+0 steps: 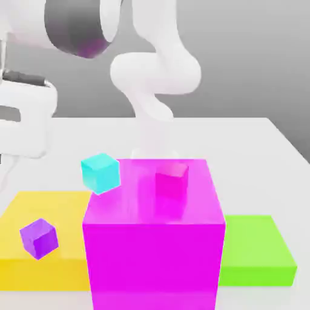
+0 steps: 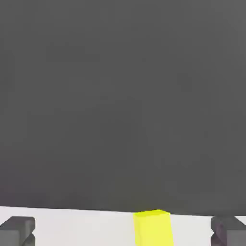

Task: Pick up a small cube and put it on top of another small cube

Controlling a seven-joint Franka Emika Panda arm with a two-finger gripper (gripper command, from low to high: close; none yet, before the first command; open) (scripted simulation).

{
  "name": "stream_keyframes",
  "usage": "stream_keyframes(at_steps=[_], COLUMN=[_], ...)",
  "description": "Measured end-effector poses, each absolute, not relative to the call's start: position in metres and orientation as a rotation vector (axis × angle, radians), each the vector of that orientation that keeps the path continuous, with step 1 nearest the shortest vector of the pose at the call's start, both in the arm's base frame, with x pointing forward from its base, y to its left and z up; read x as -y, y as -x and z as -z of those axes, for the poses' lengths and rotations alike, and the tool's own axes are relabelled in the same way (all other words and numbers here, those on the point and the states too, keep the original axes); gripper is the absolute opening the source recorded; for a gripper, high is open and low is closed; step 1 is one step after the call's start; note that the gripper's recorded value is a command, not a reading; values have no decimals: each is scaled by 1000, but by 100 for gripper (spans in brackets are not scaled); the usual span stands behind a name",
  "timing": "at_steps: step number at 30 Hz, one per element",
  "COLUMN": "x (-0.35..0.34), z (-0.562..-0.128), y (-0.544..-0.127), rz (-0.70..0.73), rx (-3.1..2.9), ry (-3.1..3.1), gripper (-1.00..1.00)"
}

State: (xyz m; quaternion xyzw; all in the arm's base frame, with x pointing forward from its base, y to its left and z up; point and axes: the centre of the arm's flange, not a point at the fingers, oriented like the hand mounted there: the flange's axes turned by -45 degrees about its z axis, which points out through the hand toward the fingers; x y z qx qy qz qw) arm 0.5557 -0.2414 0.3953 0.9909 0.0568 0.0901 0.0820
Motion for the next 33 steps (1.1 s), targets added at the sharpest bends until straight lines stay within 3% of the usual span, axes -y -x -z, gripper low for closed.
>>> stream_keyframes(at_steps=[10,14,15,22,26,33], x=[336,350,350,350,345,268], z=[-226,-157,-142,-139,-195,-277], y=[-537,-530,-529,-529,-530,-542], rz=[-30,-2,-1,0,0,-6], rx=[-254,-265,-266,-266,-247,87], ry=[-3101,-3128,-3129,-3132,-3134,-3148], gripper=[0,0,-100,-100,-100,-100])
